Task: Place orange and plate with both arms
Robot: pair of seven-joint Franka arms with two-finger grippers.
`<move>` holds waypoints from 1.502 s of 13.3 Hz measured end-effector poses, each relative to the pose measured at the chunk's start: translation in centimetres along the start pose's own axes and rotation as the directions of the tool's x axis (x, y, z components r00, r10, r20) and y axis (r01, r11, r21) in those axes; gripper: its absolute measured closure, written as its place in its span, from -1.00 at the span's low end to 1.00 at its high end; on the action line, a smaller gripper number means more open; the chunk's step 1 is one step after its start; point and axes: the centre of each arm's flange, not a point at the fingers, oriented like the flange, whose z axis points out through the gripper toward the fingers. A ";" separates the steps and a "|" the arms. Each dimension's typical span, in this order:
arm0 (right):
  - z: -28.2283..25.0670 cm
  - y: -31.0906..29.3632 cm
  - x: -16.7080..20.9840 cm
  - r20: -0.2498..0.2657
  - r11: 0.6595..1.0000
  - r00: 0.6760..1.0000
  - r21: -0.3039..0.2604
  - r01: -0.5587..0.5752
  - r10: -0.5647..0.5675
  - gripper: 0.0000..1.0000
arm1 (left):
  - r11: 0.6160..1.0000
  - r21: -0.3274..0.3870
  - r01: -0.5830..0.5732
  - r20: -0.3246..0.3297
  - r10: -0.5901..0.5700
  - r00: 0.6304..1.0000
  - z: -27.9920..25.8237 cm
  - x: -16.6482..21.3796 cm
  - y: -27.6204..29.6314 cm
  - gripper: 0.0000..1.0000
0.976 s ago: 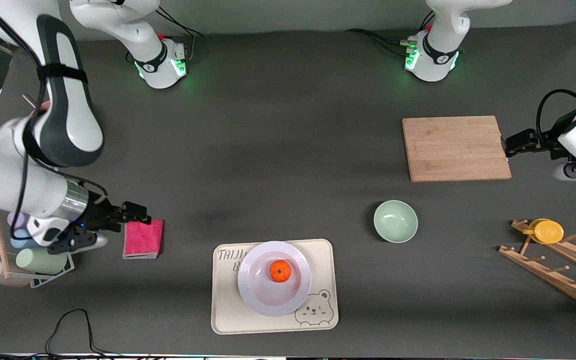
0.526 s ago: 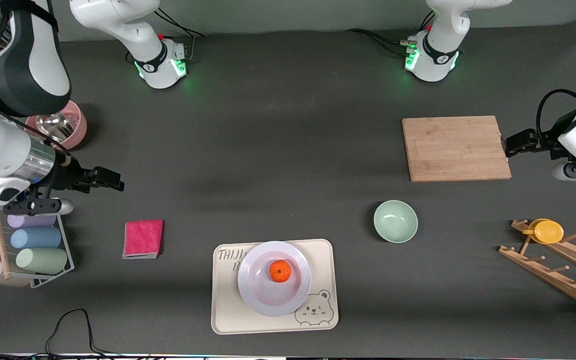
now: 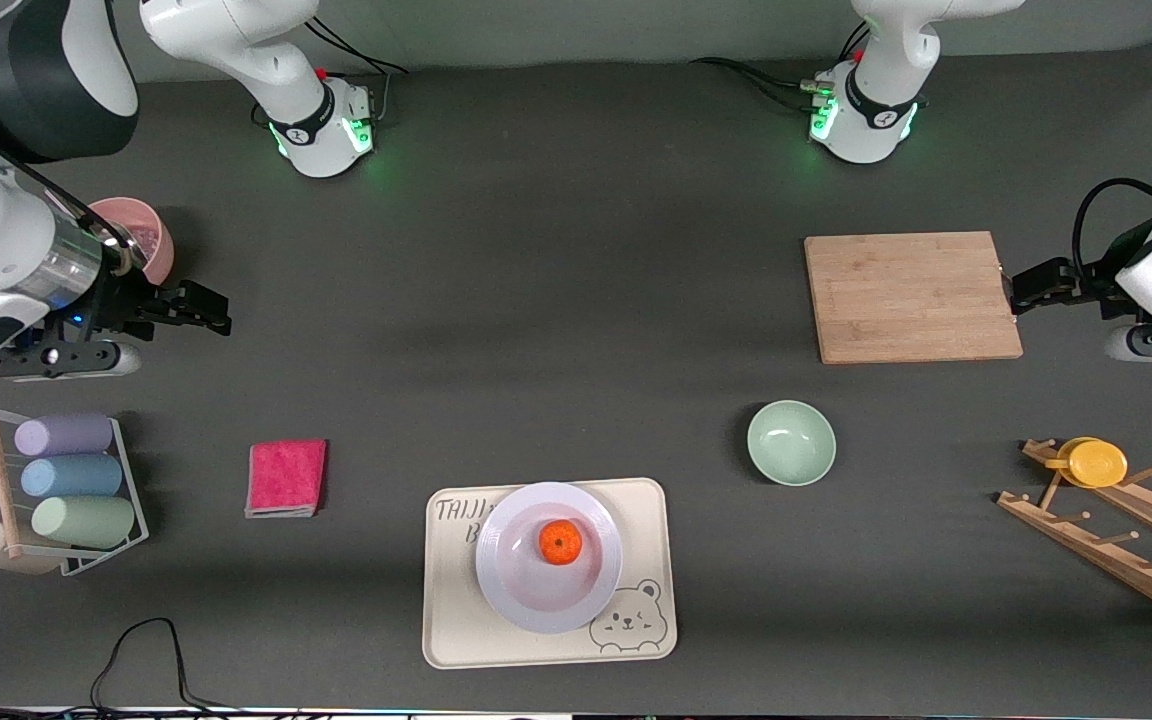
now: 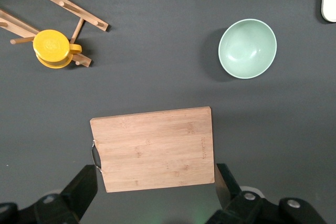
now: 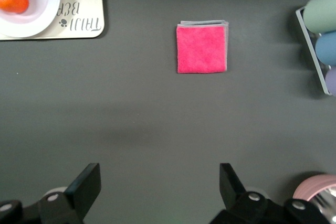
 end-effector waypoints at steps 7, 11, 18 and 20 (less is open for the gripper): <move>-1.0 2.0 -0.8 0.014 0.996 0.996 -0.002 -0.087 0.087 -1.00 | 1.000 0.000 0.000 0.000 0.000 1.000 0.0 0.0 0.0 -1.00; -1.7 2.2 -1.4 0.012 0.996 0.996 0.004 -0.088 0.088 -1.00 | 1.000 0.000 0.000 0.000 0.000 1.000 0.0 0.0 0.0 -1.00; -1.3 3.1 -4.5 0.024 0.996 0.996 0.025 -0.083 0.083 -1.00 | 1.000 0.000 -0.001 0.000 0.001 1.000 0.0 0.0 0.0 -1.00; -2.1 2.6 -5.7 0.011 0.997 0.998 0.034 -0.067 0.067 -1.00 | 1.000 0.000 -0.001 0.000 0.001 1.000 0.0 0.0 0.0 -1.00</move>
